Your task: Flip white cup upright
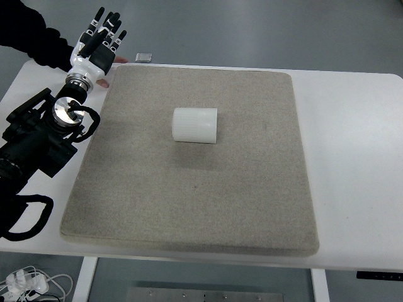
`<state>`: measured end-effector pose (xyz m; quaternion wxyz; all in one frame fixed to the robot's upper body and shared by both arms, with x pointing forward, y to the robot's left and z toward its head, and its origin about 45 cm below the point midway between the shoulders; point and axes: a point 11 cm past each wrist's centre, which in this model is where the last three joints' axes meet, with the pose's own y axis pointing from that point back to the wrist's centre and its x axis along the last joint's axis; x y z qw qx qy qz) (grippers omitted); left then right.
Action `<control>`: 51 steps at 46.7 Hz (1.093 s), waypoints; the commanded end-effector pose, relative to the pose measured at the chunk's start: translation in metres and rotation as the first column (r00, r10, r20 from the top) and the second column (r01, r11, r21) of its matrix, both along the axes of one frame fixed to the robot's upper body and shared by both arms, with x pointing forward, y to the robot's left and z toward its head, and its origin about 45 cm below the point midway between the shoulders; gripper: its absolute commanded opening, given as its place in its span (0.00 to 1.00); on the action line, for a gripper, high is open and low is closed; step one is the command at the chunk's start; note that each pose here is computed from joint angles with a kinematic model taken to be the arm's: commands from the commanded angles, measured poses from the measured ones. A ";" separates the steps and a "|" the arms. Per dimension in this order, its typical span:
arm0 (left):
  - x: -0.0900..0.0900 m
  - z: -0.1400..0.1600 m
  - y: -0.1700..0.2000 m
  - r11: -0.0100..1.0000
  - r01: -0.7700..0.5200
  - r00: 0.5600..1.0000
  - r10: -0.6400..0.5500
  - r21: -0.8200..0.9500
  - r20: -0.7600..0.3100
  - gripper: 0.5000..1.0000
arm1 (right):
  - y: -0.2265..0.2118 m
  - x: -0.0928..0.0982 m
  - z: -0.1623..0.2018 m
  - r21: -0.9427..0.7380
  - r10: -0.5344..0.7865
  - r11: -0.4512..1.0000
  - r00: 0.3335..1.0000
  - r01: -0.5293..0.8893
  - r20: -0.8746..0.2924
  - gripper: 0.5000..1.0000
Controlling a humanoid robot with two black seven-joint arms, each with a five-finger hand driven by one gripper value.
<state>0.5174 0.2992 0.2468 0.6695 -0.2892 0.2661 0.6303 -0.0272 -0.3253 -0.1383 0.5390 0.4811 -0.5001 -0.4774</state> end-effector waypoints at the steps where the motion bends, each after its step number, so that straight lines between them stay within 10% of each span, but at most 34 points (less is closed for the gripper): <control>1: 0.000 0.000 0.000 1.000 0.000 1.000 0.000 0.000 0.000 1.00 | 0.000 0.000 0.000 0.000 -0.001 1.000 1.000 0.001 0.000 0.90; 51: 0.001 0.013 0.025 0.976 0.037 0.999 -0.037 0.216 -0.007 1.00 | 0.000 0.000 0.000 0.000 -0.001 1.000 1.000 0.001 0.000 0.90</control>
